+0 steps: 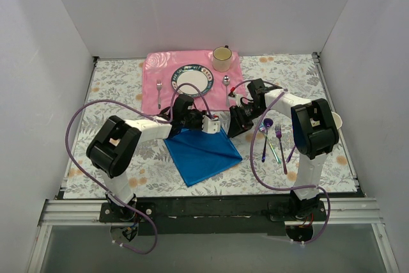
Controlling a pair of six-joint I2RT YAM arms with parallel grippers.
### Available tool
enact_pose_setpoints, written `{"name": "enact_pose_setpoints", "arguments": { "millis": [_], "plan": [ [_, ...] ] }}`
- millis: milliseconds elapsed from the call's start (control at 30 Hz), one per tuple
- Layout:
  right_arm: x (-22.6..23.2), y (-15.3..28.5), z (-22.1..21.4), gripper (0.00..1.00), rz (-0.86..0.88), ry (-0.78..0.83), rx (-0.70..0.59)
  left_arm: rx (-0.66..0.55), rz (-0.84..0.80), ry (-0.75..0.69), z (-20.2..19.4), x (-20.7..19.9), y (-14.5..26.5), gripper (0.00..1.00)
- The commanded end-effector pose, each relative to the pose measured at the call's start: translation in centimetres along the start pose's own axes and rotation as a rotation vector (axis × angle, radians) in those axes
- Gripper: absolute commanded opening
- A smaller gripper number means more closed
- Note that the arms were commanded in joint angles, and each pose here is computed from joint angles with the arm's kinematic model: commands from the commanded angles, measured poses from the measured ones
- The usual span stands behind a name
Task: Fold the napkin into a case and place the utensils inside
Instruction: Fold the top corner of the smaller-rectangle-folded napkin at the center of the board.
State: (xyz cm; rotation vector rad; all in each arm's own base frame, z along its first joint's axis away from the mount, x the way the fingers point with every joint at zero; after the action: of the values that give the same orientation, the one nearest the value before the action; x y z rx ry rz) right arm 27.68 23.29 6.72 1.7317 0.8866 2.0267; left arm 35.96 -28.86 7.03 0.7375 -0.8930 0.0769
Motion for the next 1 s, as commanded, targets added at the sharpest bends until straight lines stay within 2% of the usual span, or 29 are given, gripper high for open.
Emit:
{"name": "enact_pose_setpoints", "arguments": {
  "millis": [0, 967],
  "plan": [
    [1.0, 0.3, -0.3, 0.41, 0.030, 0.004, 0.002, -0.025, 0.056, -0.039, 0.5, 2.6, -0.1, 0.00],
    [0.8, 0.0, -0.8, 0.35, 0.045, -0.019, 0.013, -0.029, 0.058, -0.072, 0.0, 3.0, -1.3, 0.00]
  ]
}}
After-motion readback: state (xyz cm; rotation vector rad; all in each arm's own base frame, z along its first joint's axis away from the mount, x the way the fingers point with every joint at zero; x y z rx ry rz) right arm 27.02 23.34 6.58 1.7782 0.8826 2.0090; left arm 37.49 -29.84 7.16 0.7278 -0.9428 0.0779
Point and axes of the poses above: each gripper's point midway between its finger pads, its own y axis back along the fingers, its own x axis along the line the jaws close on, z = x × y, the point moved 1 cm from there along y, back along the fingers, and after that the axes turned 15 degrees about -y, right-handed, at the moved point
